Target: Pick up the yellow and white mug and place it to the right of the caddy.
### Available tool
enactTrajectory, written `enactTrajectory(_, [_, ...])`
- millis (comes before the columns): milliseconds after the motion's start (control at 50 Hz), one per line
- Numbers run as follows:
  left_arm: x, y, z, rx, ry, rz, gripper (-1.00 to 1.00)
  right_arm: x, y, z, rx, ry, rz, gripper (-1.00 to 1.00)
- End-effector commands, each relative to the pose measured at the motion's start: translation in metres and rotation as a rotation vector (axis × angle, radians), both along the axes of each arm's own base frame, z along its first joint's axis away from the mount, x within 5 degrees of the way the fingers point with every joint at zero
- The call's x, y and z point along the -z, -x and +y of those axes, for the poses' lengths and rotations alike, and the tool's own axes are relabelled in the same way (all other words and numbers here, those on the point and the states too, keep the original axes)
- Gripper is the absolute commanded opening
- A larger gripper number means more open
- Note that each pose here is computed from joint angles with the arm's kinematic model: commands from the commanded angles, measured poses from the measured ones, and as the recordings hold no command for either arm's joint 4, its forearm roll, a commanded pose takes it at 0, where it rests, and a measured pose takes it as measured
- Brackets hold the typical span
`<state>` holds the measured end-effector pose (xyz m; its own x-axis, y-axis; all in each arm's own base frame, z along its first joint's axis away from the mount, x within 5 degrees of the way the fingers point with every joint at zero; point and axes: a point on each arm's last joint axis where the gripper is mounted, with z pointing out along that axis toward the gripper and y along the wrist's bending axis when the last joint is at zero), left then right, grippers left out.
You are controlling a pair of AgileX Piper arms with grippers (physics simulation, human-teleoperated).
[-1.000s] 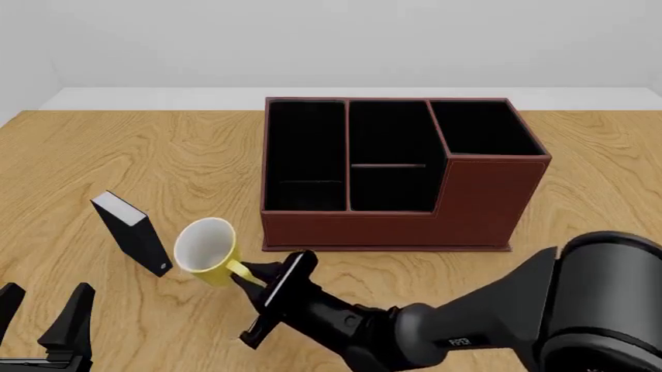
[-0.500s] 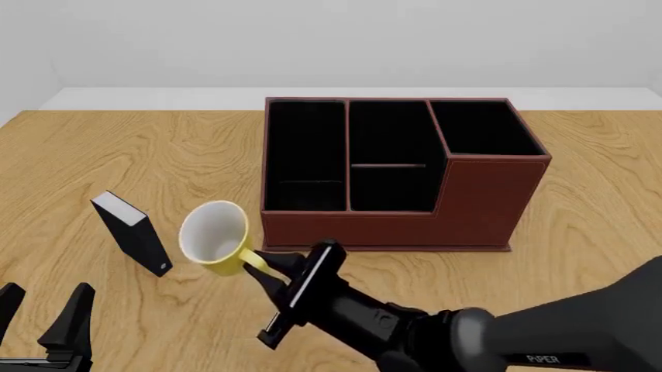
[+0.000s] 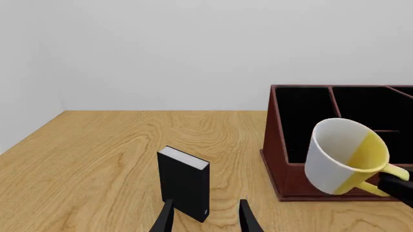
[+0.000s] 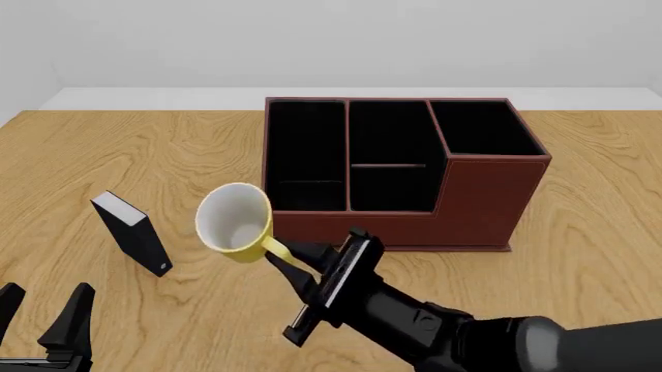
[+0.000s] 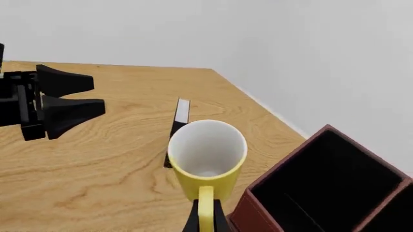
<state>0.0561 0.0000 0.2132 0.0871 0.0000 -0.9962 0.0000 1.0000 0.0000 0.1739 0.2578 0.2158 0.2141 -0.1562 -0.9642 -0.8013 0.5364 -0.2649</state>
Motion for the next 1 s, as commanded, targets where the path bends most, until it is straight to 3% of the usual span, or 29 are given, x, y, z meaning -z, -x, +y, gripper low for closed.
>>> enactTrajectory(20, [0.000,0.000,0.000,0.000,0.000,0.000,1.00,-0.015,0.007,-0.016,0.011,-0.028,-0.025,-1.00])
enactTrajectory(1000, [0.000,0.000,0.000,0.000,0.000,0.000,1.00,-0.061,0.043,-0.107,0.123,-0.121,-0.112,-1.00])
